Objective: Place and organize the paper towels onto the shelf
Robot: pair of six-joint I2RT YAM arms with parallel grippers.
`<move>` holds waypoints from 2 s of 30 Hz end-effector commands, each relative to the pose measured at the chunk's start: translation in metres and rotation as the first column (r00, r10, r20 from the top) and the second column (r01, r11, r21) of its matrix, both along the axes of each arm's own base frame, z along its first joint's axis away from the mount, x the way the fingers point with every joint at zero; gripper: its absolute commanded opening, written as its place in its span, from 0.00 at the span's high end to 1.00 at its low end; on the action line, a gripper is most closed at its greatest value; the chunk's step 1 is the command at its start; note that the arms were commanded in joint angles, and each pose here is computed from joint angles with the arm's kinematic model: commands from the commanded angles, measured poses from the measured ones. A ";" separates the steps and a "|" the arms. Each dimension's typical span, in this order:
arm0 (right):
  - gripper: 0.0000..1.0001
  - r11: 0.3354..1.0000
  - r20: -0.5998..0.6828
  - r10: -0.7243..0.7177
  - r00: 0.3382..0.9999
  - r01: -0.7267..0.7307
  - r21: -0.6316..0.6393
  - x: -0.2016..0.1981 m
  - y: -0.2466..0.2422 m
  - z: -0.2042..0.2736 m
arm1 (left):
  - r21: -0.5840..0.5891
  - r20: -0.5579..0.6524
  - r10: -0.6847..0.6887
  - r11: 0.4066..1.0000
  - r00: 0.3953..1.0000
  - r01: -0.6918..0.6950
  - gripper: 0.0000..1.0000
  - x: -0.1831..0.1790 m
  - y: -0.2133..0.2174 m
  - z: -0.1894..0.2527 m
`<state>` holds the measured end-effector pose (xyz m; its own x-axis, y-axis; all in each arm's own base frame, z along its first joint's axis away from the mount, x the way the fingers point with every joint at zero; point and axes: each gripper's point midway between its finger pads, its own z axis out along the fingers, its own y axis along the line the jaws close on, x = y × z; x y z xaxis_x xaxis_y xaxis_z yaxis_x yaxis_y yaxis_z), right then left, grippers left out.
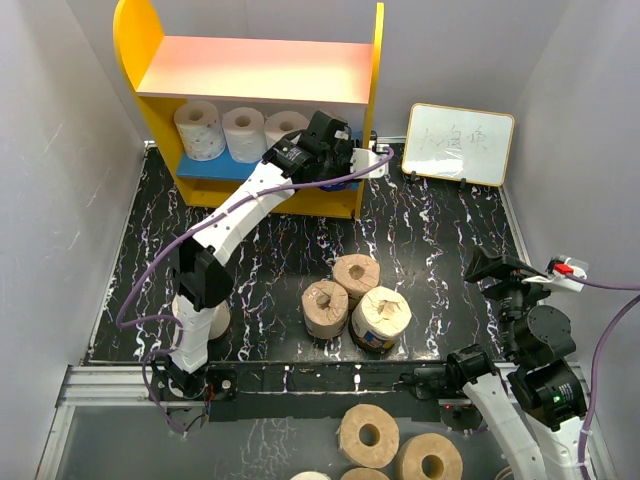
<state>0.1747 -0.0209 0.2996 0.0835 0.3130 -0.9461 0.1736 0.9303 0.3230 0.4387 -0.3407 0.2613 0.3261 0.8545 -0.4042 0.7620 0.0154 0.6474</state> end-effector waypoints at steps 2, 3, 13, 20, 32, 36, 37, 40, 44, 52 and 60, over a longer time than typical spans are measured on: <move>0.16 1.000 0.060 0.003 0.998 -0.004 0.015 -0.002 0.000 0.013 | -0.085 0.157 0.028 0.996 0.987 -0.014 0.59 0.011 0.000 0.050; 0.16 1.000 0.060 0.002 0.998 -0.003 0.015 -0.002 0.000 0.013 | -0.087 0.173 0.036 0.996 0.984 -0.021 0.58 0.014 0.000 0.052; 0.16 1.000 0.067 0.001 0.998 -0.002 0.018 -0.003 -0.001 0.014 | -0.118 0.274 0.105 0.990 0.956 -0.075 0.51 0.037 -0.001 0.060; 0.16 1.000 0.074 0.001 0.997 -0.003 0.020 -0.005 -0.001 0.015 | -0.104 0.298 0.151 0.987 0.943 -0.125 0.42 0.047 0.003 0.048; 0.16 1.000 0.082 0.001 0.997 -0.003 0.023 -0.007 -0.002 0.016 | -0.073 0.304 0.179 0.984 0.936 -0.164 0.01 0.054 0.009 0.015; 0.16 1.000 0.084 0.000 0.996 -0.002 0.024 -0.007 -0.003 0.016 | -0.064 0.325 0.194 0.981 0.926 -0.183 0.01 0.060 0.009 0.008; 0.16 1.000 0.084 -0.001 0.996 -0.001 0.024 -0.007 -0.003 0.016 | -0.065 0.328 0.201 0.980 0.923 -0.190 0.01 0.062 0.009 0.007; 0.16 1.000 0.084 0.003 0.996 -0.005 0.024 -0.007 -0.002 0.016 | -0.068 0.342 0.210 0.978 0.916 -0.199 0.01 0.067 0.009 0.006; 0.16 1.000 0.084 0.003 0.996 -0.005 0.024 -0.007 -0.002 0.016 | -0.078 0.362 0.229 0.973 0.903 -0.216 0.01 0.075 0.009 0.007; 0.16 1.000 0.083 0.003 0.997 -0.005 0.023 -0.007 -0.002 0.016 | -0.124 0.296 0.286 0.958 0.912 -0.260 0.01 0.080 0.010 0.009; 0.16 1.000 0.102 0.003 0.995 -0.006 0.030 -0.011 -0.003 0.019 | 0.002 -0.045 0.336 0.942 0.941 -0.336 0.01 -0.010 0.051 -0.010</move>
<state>0.1661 -0.0238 0.3060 0.1264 0.3275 -0.9364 0.1587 0.9251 0.3450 0.4888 -0.3270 0.2336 0.1327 0.9069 -0.3998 0.6495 0.2251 0.7263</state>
